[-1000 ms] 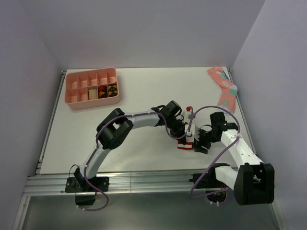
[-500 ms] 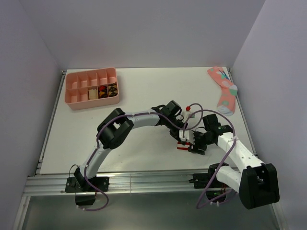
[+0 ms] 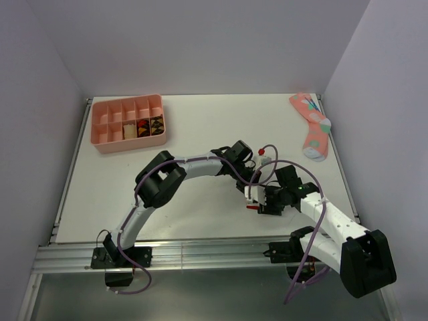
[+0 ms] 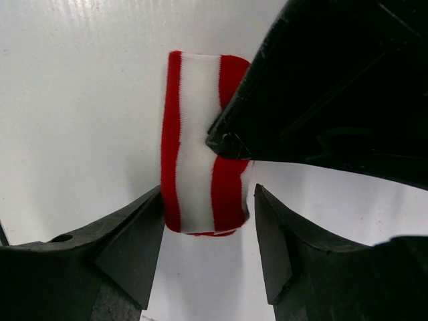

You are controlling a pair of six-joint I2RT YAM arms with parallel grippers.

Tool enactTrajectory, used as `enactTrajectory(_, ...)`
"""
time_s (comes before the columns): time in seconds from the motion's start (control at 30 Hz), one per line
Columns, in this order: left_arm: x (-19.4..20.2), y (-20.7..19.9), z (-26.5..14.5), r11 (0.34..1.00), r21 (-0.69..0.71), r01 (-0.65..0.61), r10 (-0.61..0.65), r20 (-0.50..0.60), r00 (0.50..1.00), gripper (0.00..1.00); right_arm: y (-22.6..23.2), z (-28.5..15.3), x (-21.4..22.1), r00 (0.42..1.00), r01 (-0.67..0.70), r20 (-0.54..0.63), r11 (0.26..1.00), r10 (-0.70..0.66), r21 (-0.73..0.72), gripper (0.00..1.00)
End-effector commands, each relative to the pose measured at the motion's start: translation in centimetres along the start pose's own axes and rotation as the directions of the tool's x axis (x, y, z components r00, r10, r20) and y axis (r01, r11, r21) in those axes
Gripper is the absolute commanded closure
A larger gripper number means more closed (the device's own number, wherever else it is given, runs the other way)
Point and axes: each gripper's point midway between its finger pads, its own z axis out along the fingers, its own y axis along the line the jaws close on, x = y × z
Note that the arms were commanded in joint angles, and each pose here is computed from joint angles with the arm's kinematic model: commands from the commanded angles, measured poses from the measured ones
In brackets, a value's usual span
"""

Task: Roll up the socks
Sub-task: Roll the sock at the center of the board, then pick up the sock at the center of the board.

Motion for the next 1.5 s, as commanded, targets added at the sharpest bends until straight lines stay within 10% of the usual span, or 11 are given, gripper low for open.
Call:
enactTrajectory(0.0,9.2,6.2,1.5,0.968,-0.206,0.145,-0.187,-0.203,0.961,1.00,-1.1,0.1,-0.4,1.000,0.020,0.001,0.999,-0.020,0.049,0.39)
enactTrajectory(0.63,6.2,5.0,0.9,0.924,-0.222,0.312,-0.326,-0.028,0.945,1.00,0.2,1.2,0.2,0.998,0.025,-0.053,1.000,-0.026,-0.019,0.71)
enactTrajectory(1.47,-2.0,2.3,-8.8,0.752,-0.090,0.653,-0.454,0.647,0.613,0.60,-0.3,1.3,0.4,0.997,-0.001,-0.083,1.000,0.000,-0.013,0.89)
